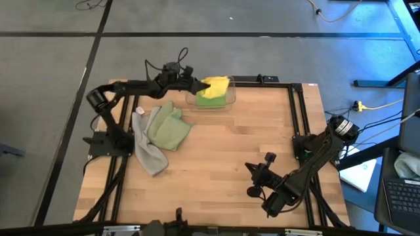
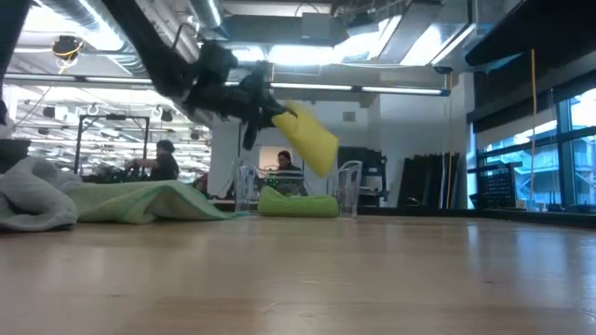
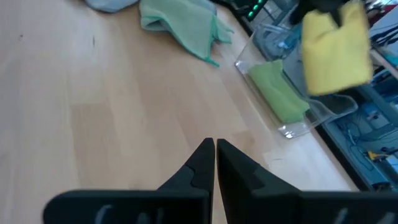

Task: Fold microfiber towels
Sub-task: Put the yellow microfiber cloth into the transparent bin

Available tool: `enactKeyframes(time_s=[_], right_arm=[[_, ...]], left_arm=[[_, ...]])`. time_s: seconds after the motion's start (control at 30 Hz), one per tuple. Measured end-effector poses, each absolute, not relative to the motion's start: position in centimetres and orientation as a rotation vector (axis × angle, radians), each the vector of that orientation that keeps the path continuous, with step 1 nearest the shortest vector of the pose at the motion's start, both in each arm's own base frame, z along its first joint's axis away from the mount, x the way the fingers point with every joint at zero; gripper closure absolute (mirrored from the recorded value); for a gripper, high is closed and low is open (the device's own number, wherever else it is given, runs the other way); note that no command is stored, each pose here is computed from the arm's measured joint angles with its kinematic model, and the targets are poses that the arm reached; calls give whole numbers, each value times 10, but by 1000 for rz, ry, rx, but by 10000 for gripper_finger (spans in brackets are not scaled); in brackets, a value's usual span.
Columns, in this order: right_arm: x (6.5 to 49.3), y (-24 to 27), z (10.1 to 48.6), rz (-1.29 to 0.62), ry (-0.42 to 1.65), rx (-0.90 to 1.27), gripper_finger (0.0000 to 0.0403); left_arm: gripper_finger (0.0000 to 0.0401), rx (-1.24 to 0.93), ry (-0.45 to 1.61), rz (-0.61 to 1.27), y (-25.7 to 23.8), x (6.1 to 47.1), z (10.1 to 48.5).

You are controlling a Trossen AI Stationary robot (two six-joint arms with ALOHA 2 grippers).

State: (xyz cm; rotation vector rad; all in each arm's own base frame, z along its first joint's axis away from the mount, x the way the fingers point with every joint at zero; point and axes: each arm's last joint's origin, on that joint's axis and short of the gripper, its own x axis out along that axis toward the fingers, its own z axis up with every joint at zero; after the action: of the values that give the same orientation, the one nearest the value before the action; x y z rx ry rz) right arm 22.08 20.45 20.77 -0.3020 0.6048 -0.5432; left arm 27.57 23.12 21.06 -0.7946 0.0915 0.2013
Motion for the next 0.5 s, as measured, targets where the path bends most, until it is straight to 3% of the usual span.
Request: enactKeyframes(time_s=[0.17,0.5], right_arm=[[223,201,208,-564,591,-315,381],[226,197,208,-583,599,-317,381]], left_arm=[[401,-938,54,197,239,283,173],[401,-1050,-7,183,240,294,148]])
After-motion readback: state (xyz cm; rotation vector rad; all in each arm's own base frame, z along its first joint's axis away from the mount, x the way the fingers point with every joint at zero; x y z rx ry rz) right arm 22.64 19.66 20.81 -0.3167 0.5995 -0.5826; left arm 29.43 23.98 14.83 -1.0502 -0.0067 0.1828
